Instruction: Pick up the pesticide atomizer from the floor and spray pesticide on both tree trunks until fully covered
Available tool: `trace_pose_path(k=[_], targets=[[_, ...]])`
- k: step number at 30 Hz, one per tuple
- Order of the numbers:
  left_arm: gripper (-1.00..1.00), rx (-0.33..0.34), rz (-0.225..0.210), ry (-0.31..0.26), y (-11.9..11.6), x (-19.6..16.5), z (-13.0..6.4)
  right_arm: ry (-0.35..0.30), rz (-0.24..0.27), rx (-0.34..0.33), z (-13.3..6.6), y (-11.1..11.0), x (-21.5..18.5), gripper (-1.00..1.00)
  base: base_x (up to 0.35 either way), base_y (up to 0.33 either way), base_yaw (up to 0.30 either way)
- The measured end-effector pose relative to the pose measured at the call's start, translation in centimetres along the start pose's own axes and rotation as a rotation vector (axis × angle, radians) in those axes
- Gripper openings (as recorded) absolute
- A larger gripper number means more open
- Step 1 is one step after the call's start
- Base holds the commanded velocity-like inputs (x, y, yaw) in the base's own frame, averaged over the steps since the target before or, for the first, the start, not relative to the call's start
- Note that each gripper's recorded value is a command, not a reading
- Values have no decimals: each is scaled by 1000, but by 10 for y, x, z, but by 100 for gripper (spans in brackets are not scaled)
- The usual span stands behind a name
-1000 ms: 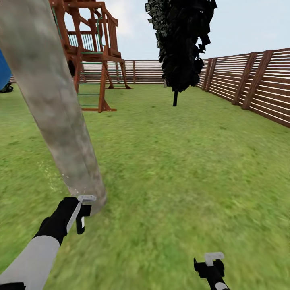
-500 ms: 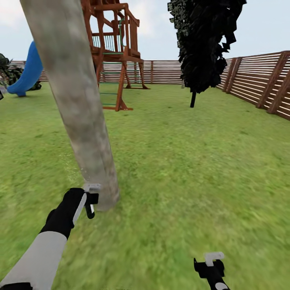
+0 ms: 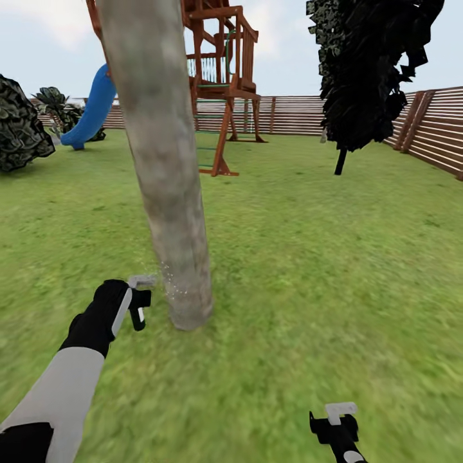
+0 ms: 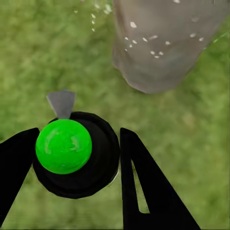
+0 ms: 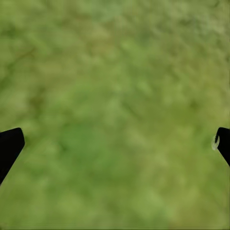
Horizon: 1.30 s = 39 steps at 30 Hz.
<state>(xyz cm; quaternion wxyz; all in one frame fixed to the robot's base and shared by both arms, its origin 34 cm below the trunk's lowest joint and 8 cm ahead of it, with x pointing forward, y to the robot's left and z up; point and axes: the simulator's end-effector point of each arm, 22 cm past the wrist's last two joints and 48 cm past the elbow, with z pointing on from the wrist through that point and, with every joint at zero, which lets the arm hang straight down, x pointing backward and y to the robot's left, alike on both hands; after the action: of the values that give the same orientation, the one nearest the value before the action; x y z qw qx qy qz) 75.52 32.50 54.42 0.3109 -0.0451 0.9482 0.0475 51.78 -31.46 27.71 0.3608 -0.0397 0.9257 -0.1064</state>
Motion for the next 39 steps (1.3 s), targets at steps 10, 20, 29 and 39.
trace_pose_path(k=[10, 20, 29, 39], targets=[[-100, 31, -2, -8, -17, -3, -2, 2, -3, 6, 0, -4, 1, 100, 111, -199, 16], [-100, 33, -4, -4, -17, -1, -1, 1, -2, 4, 0, -3, 1, 100, 30, -268, 0], [-100, 33, -4, -2, -17, 0, 0, 0, -1, 3, 0, -2, 1, 100, 0, -273, 0], [-100, 32, -4, -8, -17, -4, -2, 0, -1, 2, 0, -1, 0, 100, 7, -273, 113]])
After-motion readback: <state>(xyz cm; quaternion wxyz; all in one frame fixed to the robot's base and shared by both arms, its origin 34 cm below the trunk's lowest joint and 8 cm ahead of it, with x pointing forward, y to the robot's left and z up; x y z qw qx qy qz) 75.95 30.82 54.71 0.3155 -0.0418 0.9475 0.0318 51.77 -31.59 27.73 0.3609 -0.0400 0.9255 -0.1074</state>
